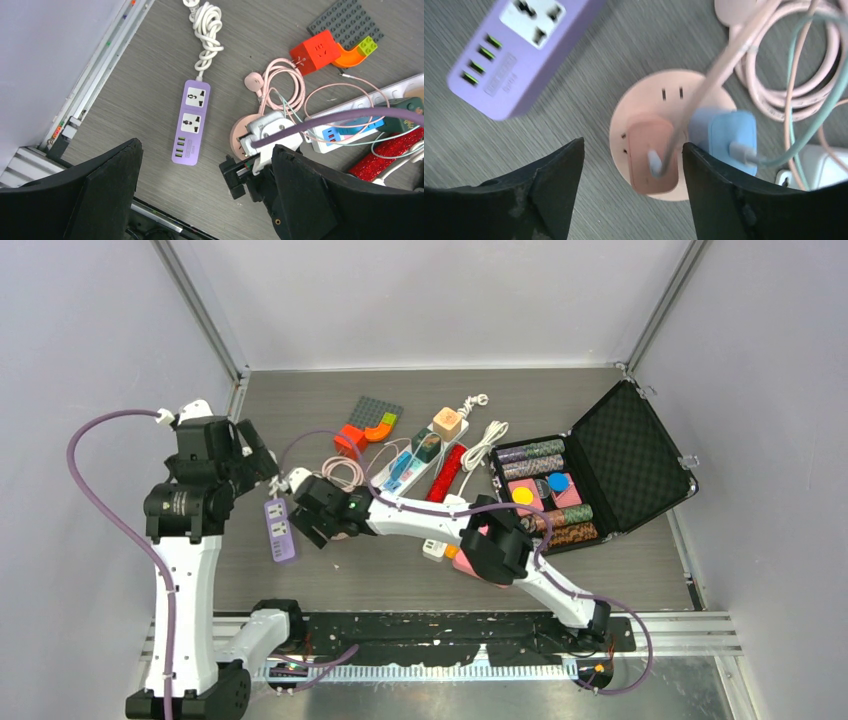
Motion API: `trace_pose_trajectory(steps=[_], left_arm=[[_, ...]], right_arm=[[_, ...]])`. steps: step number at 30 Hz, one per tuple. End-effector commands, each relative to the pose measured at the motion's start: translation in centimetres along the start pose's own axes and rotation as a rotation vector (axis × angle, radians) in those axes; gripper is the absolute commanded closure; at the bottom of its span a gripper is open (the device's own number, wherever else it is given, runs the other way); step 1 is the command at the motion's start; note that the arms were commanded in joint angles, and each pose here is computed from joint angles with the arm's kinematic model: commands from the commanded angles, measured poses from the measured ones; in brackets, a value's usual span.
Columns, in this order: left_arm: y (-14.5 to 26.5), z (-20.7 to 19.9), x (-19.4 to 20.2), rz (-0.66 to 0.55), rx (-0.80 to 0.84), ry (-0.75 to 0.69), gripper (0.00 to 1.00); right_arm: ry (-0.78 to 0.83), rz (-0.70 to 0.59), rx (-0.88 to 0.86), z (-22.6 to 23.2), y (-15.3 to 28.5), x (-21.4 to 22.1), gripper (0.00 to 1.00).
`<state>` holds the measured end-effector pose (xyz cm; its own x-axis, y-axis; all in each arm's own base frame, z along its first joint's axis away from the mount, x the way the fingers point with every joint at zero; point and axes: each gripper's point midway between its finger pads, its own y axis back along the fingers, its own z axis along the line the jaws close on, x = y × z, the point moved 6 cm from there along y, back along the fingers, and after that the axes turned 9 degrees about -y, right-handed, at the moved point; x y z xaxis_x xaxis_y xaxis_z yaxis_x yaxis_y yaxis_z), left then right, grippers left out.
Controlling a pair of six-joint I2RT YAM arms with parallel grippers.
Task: Insert the plug
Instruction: Insert the plug into the socket.
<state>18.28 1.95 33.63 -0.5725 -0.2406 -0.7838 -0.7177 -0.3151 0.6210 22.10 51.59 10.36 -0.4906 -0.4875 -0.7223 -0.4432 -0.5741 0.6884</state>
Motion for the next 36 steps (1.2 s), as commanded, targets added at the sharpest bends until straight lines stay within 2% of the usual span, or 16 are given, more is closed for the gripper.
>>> trace_pose_trajectory(steps=[1, 5, 10, 12, 13, 14, 15, 16, 19, 23, 28, 31, 34, 36], left_arm=[[1.8, 0.8, -2.2, -0.111, -0.02, 0.0, 0.0], [2.7, 1.3, -2.7, -0.135, -0.036, -0.002, 0.0], [3.5, 1.4, -2.9, -0.174, -0.014, -0.005, 0.0], [3.7, 1.1, -2.8, -0.185, 0.02, -0.006, 0.0], [3.7, 0.9, -2.7, -0.187, 0.046, -0.027, 0.0], [3.7, 0.6, -2.7, -0.191, 0.075, -0.048, 0.0], [3.6, 0.4, -2.6, -0.186, 0.094, -0.067, 0.0], [3.4, 0.2, -2.5, -0.179, 0.11, -0.082, 0.0], [3.0, -0.9, -2.0, -0.15, 0.205, -0.125, 0.0], [2.9, -4.1, -1.1, -0.149, 0.476, -0.154, 0.0], [2.6, -7.4, 0.8, -0.095, 0.76, -0.179, 0.01], [1.9, -9.1, 2.7, -0.056, 0.832, -0.206, 0.03], [1.5, -10.8, 4.6, -0.021, 0.89, -0.211, 0.04], [1.3, -12.0, 6.0, 0.003, 0.93, -0.192, 0.05]], right_arm=[[-0.072, 0.008, 0.028, -0.5, 3.7, -5.0, 0.21], [-0.137, -0.036, -0.043, -0.5, 6.0, -7.4, 0.11], [-0.161, -0.043, -0.069, -1.2, 9.1, -7.8, 0.1], [-0.167, -0.05, -0.07, -1.8, 10.9, -7.6, 0.1], [-0.175, -0.092, -0.08, -2.1, 13.1, -8.6, 0.11], [-0.174, -0.084, -0.073, -2.5, 13.3, -7.7, 0.12], [-0.182, -0.135, -0.063, -3.0, 15.5, -8.6, 0.13], [-0.185, -0.126, -0.036, -3.6, 15.5, -7.4, 0.14], [-0.218, -0.216, 0.087, -6.3, 19.5, -7.4, 0.14], [-0.327, -0.23, 0.245, -11.0, 22.3, -4.7, 0.14], [-0.584, -0.143, 0.337, -17.7, 24.1, 1.6, 0.15], [-0.636, -0.057, 0.382, -19.5, 24.9, 5.7, 0.14], [-0.656, -0.026, 0.409, -20.1, 26.3, 8.3, 0.03], [-0.706, -0.019, 0.425, -20.3, 26.7, 10.2, 0.01]])
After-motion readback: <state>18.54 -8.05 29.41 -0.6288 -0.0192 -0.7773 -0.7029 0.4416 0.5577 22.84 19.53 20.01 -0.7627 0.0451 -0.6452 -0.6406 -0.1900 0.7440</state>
